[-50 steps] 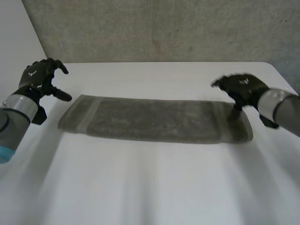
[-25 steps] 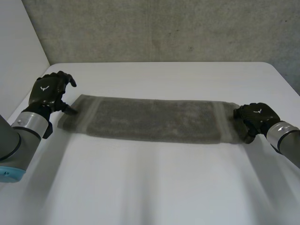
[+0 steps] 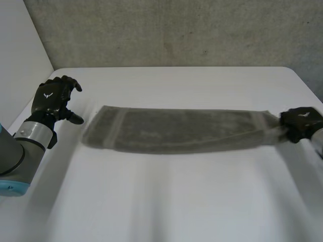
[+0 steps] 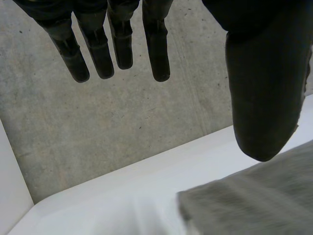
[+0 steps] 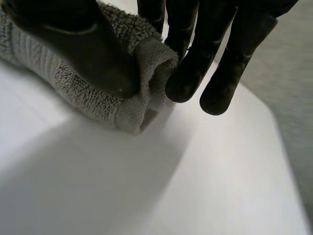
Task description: Fold the towel.
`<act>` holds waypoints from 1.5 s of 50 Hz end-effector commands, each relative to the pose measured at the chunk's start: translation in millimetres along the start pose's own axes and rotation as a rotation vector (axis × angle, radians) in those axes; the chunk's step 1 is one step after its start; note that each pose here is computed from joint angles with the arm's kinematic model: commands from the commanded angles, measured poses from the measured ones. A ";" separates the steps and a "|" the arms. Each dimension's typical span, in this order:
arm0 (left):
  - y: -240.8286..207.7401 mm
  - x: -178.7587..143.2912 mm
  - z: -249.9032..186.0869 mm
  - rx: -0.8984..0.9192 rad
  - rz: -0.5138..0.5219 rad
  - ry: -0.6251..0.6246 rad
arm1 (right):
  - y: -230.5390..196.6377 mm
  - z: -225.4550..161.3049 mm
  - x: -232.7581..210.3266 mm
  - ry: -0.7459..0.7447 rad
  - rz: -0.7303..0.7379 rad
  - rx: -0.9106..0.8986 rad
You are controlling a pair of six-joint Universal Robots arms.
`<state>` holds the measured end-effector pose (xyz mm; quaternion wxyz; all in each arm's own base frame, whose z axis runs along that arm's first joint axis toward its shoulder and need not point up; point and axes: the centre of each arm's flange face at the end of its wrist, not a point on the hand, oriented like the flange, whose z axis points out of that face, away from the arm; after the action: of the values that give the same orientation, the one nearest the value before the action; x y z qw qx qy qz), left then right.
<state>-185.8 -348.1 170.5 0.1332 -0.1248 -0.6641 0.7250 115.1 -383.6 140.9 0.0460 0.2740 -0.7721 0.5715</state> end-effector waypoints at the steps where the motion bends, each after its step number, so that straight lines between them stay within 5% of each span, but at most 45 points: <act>1: 0.3 0.0 -0.2 -0.001 0.000 -0.001 | 2.2 -2.0 78.1 0.163 -0.056 -0.017; 5: 0.3 0.1 -0.2 -0.001 0.000 0.000 | -20.2 -4.6 110.5 0.208 -0.144 -0.010; 12: 0.3 0.0 -0.2 -0.001 0.000 -0.001 | -77.8 -12.9 103.5 0.178 -0.188 0.061; 20: 0.1 0.1 -0.5 -0.001 0.001 -0.001 | -170.2 -28.4 -38.3 -0.062 -0.297 0.302; 22: 0.6 0.1 -0.5 -0.003 0.001 -0.001 | -191.6 -40.9 -108.3 -0.164 -0.334 0.373; 30: 0.5 0.1 -0.8 -0.003 0.001 -0.001 | -186.3 -59.7 -261.5 -0.410 -0.408 0.461; 35: 0.6 0.2 -1.0 -0.004 0.000 -0.001 | -157.8 -57.0 -310.7 -0.490 -0.445 0.435; 45: 1.2 0.2 -0.6 -0.004 0.000 0.000 | -167.6 -56.1 -296.3 -0.371 -0.424 0.403; 53: 4.0 1.4 -0.8 -0.012 -0.002 0.003 | -167.2 -70.1 -230.7 -0.309 -0.354 0.302; 63: 5.8 3.0 -2.7 -0.019 -0.006 0.006 | -83.7 -65.0 -157.3 -0.280 -0.116 0.117; 75: 7.0 11.5 -6.5 -0.026 -0.010 0.026 | -27.7 -41.9 -137.6 -0.268 -0.058 0.029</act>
<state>-191.1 -341.6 163.1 0.1399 -0.1293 -0.6725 0.7152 244.8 -292.4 146.9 -0.0514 0.3784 -0.7364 0.5585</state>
